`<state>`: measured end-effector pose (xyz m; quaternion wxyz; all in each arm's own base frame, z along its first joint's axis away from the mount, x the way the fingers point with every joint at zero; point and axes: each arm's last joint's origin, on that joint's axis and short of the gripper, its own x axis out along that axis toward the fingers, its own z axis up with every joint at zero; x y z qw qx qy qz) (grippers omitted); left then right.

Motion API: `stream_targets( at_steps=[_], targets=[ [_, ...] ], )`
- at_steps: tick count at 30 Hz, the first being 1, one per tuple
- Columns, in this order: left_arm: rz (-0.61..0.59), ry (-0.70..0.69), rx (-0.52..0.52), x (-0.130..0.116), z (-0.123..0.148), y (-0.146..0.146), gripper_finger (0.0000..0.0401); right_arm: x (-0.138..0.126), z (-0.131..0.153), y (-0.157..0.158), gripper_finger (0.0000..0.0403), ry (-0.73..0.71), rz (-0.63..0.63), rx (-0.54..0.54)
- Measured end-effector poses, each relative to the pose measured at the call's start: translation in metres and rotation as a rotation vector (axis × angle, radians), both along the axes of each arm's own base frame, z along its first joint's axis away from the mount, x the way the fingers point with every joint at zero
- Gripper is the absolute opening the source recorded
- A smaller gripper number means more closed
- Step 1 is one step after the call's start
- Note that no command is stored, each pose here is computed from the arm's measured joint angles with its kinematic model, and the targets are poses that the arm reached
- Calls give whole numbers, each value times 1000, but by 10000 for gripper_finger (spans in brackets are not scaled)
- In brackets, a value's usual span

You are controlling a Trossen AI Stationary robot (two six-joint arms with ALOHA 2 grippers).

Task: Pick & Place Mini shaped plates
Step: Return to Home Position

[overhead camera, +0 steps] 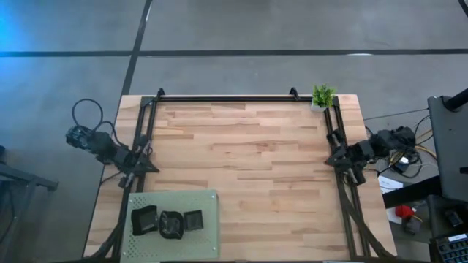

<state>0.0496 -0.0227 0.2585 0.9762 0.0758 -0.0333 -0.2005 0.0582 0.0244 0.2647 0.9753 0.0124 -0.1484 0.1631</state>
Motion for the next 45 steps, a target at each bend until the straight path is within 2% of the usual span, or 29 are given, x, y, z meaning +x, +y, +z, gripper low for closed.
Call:
stream_targets(
  at_steps=[4, 16, 21, 27, 33, 45],
  targets=[
    [1, -8, 13, 9, -15, -4, 0, 8, -18, 4, 8, 43, 0, -23],
    [39, 21, 30, 31, -65, -14, 0, 29, -77, 13, 8, 54, -29, -59],
    [90, 3, 17, 37, -83, -15, 0, 32, -81, 11, 8, 102, -148, -69],
    [111, 0, -6, 39, -88, -16, 0, 34, -87, 12, 8, 163, -142, -124],
    [112, 7, -8, 40, -89, -16, 0, 35, -94, 13, 8, 238, -131, -115],
    [104, 65, -194, 40, -89, -16, 0, 35, -95, 13, 8, 243, -133, -121]
  ],
)
